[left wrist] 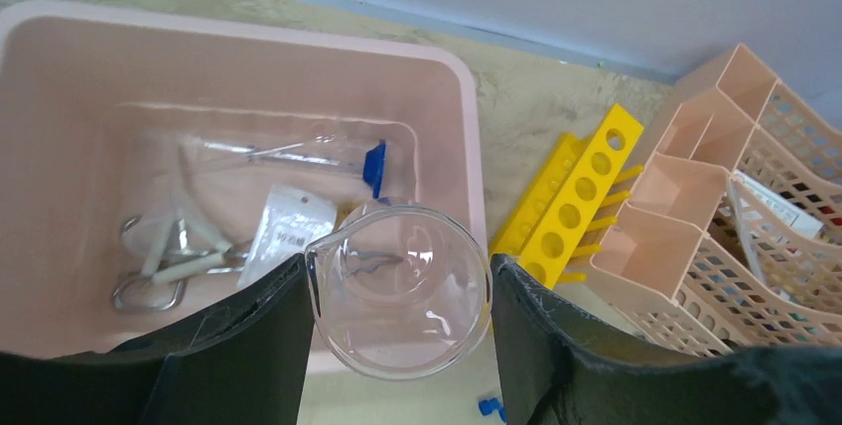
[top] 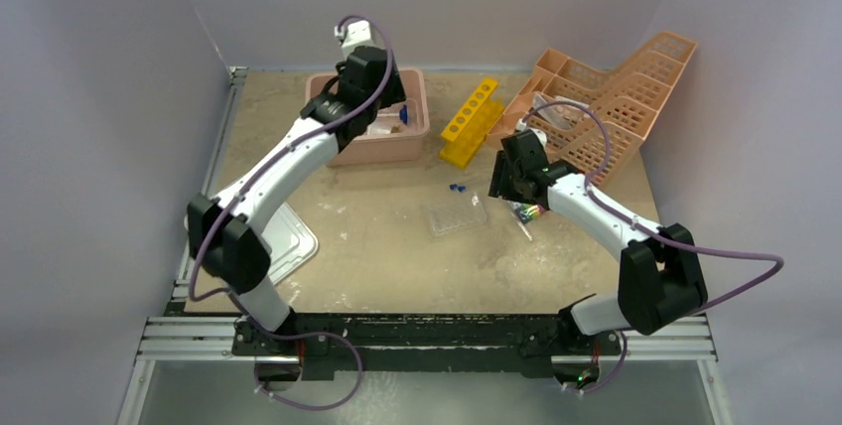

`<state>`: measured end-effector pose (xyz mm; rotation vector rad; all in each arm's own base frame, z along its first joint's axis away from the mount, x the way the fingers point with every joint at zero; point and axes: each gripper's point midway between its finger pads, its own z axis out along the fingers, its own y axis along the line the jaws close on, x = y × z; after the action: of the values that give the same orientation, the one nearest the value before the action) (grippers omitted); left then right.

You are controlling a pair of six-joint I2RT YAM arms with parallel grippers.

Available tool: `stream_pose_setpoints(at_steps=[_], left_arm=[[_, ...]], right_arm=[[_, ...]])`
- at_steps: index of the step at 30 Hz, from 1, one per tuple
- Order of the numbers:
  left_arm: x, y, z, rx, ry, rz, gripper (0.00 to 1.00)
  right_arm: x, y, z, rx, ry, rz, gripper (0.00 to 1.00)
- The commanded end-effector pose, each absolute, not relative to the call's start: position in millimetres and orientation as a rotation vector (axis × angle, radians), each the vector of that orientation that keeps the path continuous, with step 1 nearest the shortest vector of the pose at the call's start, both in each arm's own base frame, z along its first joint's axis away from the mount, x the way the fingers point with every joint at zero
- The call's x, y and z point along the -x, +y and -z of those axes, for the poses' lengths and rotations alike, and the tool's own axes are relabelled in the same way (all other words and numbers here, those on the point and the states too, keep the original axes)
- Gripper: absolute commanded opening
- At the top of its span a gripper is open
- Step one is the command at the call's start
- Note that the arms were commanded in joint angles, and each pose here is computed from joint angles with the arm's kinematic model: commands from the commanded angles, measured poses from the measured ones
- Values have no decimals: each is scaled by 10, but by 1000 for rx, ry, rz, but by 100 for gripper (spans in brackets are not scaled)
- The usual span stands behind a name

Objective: Organize the chemistry lab equipment

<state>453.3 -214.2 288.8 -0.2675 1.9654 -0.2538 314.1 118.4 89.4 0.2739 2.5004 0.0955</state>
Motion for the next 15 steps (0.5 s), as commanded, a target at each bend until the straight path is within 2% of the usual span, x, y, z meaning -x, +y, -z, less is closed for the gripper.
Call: stream_pose_setpoints(at_steps=[1, 8, 15], left_arm=[[-4840, -2331, -2649, 124, 2062, 269, 36], [-5039, -2443, -2124, 65, 2189, 299, 35], [-4973, -2520, -1645, -17, 2335, 395, 32]], right_arm=[[-3383, 1162, -1106, -277, 2425, -58, 59], [-3517, 1097, -1152, -281, 2409, -8, 59], [-3570, 1075, -1100, -295, 2420, 0, 59]])
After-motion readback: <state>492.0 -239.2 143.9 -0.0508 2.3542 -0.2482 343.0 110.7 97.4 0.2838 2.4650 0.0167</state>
